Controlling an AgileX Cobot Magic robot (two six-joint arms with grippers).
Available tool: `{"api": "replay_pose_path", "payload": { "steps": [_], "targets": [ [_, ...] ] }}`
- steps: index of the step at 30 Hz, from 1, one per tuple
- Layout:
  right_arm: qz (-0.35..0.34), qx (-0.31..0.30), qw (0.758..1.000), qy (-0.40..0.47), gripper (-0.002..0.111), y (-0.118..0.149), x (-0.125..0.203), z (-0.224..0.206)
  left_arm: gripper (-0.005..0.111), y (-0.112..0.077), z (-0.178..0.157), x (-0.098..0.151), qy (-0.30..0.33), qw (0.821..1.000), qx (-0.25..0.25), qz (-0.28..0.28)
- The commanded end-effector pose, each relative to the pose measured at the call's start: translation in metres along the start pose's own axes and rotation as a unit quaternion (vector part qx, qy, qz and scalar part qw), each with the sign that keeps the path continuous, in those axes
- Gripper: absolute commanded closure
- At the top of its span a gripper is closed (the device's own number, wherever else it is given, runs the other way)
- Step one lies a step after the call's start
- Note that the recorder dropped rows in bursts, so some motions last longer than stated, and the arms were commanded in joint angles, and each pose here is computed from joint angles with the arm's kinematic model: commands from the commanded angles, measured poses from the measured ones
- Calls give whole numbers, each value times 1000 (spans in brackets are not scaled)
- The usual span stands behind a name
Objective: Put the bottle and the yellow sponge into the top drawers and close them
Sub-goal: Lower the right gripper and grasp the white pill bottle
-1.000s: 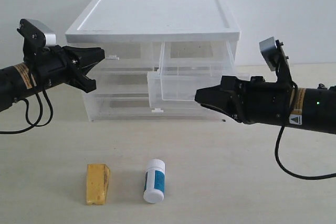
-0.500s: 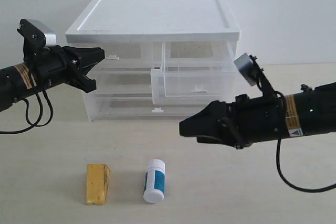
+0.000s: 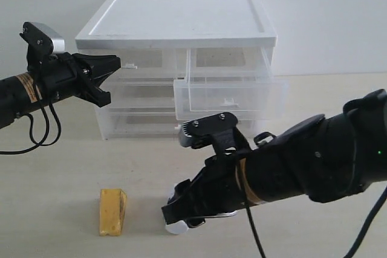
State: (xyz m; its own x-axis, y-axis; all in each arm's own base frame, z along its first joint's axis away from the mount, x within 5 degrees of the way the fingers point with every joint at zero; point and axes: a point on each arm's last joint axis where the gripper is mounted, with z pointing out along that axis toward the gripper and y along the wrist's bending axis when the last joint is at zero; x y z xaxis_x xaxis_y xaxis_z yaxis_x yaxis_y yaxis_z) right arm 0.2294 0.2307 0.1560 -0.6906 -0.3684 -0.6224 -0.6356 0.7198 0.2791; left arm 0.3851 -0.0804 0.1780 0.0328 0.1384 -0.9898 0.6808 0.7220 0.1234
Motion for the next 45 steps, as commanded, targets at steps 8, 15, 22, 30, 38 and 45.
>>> {"api": "replay_pose_path", "payload": {
  "steps": [8, 15, 22, 30, 38, 45],
  "targets": [
    [21, 15, 1000, -7, 50, 22, -15, 31, 103, 1, 2, -1, 0, 1000, -5, -6],
    [24, 89, 996, 9, 50, 3, -5, 54, 103, 1, 2, -1, 0, 1000, -6, -6],
    [27, 52, 998, 32, 50, 7, 1, 67, 103, 1, 2, -1, -1, 1000, -7, -7],
    [-31, 11, 999, 42, 108, 14, 2, 68, 103, 1, 2, 0, 2, 1000, -8, -7],
    [-52, -75, 994, 56, 108, 34, 1, 49, 103, 1, 2, 0, 2, 1000, -8, -7],
    [-57, -140, 988, 44, 108, 53, 8, -14, 103, 1, 2, 0, 2, 1000, -8, -7]
  ]
}}
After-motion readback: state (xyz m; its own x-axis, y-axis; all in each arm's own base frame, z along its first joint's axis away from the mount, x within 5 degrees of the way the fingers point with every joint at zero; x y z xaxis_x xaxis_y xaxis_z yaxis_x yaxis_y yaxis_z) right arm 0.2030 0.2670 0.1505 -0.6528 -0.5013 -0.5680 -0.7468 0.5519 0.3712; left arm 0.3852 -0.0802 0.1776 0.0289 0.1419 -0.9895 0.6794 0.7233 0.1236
